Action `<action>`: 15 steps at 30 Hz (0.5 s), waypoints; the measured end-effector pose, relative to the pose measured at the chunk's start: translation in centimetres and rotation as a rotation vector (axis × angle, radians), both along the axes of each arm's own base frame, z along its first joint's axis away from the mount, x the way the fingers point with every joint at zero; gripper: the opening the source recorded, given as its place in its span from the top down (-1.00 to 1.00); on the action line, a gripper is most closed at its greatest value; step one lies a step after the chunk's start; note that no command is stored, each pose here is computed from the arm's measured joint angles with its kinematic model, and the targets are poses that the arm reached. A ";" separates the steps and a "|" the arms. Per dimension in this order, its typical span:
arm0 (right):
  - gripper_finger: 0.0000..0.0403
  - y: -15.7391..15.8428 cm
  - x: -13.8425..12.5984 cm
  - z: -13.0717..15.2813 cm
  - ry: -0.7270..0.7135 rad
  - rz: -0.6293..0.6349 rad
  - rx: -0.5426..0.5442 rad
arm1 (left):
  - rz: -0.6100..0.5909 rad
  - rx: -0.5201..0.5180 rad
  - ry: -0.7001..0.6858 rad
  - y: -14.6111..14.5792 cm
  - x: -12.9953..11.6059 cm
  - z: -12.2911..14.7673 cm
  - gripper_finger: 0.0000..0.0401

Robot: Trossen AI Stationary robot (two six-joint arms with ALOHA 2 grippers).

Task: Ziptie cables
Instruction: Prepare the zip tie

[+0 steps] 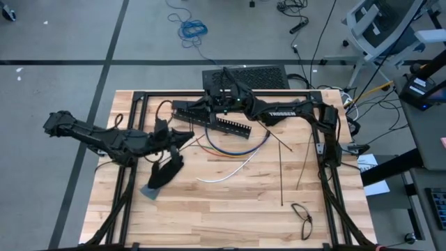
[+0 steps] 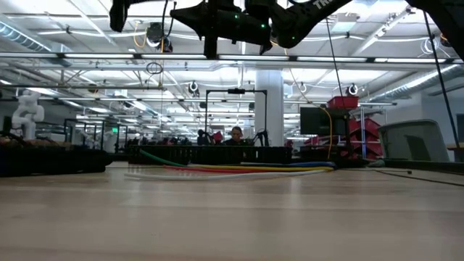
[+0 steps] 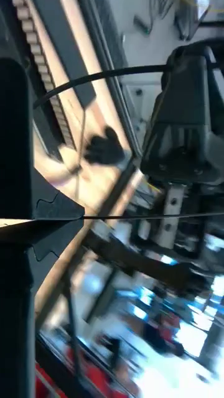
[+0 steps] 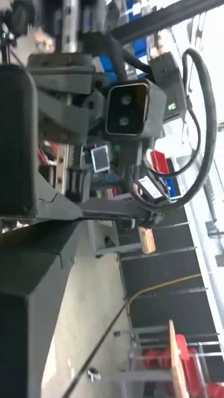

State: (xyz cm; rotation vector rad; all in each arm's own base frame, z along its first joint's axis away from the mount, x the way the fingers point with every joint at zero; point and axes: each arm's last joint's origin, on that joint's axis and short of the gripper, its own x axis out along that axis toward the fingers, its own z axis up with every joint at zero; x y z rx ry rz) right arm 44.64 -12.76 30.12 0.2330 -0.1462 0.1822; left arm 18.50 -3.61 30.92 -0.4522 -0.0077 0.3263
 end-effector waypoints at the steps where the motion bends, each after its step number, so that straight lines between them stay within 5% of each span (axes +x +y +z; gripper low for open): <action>1: 1.00 -0.1 0.0 0.0 0.003 -0.006 -0.010 | 0.000 -0.015 -0.044 0.1 -0.3 0.1 1.00; 7: 1.00 -0.9 -0.6 0.3 0.053 -0.074 -0.125 | 0.003 -0.112 -0.225 0.7 -2.3 1.0 1.00; 15: 1.00 -0.9 -0.9 0.7 0.041 -0.117 -0.303 | -0.029 -0.263 -0.273 0.9 -3.0 0.4 1.00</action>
